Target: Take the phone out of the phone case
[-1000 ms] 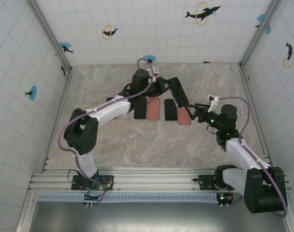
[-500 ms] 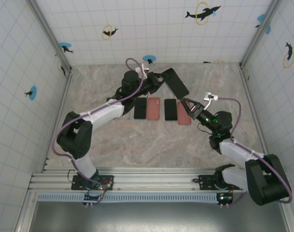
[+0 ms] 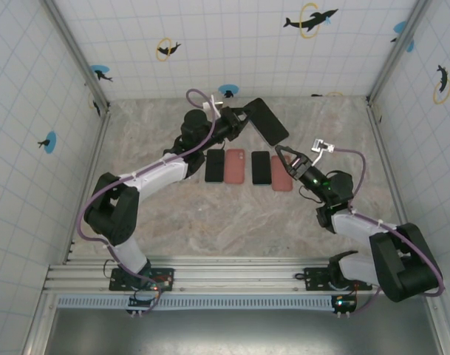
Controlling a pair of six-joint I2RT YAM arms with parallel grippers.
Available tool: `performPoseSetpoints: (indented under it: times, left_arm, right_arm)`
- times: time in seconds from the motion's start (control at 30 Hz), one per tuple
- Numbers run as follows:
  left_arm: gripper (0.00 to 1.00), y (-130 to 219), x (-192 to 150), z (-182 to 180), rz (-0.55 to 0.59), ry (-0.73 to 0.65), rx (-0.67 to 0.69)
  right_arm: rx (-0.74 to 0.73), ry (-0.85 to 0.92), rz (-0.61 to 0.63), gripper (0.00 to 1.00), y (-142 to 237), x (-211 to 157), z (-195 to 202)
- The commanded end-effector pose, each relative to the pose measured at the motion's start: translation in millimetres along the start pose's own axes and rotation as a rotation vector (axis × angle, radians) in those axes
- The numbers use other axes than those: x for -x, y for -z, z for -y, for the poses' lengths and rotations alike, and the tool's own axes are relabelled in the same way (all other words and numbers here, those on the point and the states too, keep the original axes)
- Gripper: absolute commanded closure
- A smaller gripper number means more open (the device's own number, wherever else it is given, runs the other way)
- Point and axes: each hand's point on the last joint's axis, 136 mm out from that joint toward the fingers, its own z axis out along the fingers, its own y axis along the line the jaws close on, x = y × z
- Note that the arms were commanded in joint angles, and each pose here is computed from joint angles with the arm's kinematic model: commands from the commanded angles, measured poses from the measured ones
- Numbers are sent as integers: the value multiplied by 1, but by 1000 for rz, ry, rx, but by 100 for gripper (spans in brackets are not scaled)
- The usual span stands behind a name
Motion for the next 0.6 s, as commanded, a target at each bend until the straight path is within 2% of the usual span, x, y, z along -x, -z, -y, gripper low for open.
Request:
performPoseSetpoints:
  times: [0.0, 0.37, 0.57]
  left_arm:
    - [93, 6, -18, 53, -58, -16, -149]
    - [94, 7, -17, 51, -48, -15, -143]
    - [95, 16, -7, 44, 1, -8, -118]
  right_arm:
    - [101, 26, -10, 64, -14, 4, -28]
    - [119, 32, 6, 70, -11, 6, -31]
    - [107, 38, 23, 72, -2, 6, -29]
